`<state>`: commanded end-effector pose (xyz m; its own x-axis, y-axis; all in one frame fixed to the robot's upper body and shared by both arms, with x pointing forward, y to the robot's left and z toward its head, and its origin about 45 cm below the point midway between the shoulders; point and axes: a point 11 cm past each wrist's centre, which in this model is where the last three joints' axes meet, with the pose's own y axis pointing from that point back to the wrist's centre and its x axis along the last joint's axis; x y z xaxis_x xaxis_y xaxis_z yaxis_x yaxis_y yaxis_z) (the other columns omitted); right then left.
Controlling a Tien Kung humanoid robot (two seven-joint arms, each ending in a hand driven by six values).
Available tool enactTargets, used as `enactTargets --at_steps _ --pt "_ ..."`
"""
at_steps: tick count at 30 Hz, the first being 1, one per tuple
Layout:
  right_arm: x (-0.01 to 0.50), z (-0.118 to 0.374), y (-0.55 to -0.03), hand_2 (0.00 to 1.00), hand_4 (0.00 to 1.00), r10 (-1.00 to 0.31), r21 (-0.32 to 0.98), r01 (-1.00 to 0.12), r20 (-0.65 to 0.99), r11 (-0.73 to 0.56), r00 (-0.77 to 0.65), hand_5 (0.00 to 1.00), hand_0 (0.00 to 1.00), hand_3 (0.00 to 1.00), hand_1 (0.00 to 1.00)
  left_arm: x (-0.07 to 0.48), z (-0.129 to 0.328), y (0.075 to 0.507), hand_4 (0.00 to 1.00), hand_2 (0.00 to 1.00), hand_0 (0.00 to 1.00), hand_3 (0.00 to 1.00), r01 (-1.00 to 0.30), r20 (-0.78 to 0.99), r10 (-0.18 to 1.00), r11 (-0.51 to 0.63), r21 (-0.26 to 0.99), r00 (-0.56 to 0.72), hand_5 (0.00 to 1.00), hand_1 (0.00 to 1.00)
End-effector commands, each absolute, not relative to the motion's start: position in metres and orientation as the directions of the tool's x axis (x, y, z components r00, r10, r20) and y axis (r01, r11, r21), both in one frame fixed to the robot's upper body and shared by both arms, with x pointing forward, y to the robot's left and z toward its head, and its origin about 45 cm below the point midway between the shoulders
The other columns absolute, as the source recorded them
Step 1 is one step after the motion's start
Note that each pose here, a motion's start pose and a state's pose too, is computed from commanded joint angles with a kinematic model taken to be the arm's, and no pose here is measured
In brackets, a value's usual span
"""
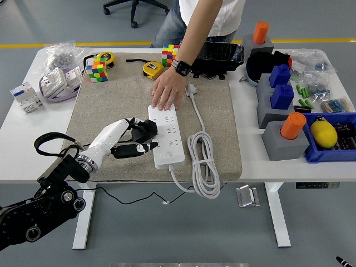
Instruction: Put the plug near the board,insert it into the board,press the button,pull the plug out
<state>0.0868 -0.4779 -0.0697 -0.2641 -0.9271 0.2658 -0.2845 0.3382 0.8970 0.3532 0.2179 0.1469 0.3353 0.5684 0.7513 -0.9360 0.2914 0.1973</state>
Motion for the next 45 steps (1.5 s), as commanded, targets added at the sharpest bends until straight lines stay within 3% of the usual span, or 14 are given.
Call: enactTargets --at_steps 25,45 --pt "0.088 -0.069 -0.478 0.641 0.984 -0.929 0.897 -0.287 0.266 0.337 -0.259 0.586 0.615 0.566 0.669 0.361 0.163 0.175 0.860 0.743 0.747 0.728 -0.897 0.759 0.521 0.403 0.184 0.390 0.577 0.759" --pt "0.088 -0.070 -0.477 0.641 0.985 -0.929 0.897 -0.287 0.264 0.335 -0.259 0.587 0.614 0.566 0.668 0.361 0.166 0.171 0.850 0.734 0.739 0.709 -0.893 0.762 0.517 0.415 0.174 0.389 0.567 0.736"
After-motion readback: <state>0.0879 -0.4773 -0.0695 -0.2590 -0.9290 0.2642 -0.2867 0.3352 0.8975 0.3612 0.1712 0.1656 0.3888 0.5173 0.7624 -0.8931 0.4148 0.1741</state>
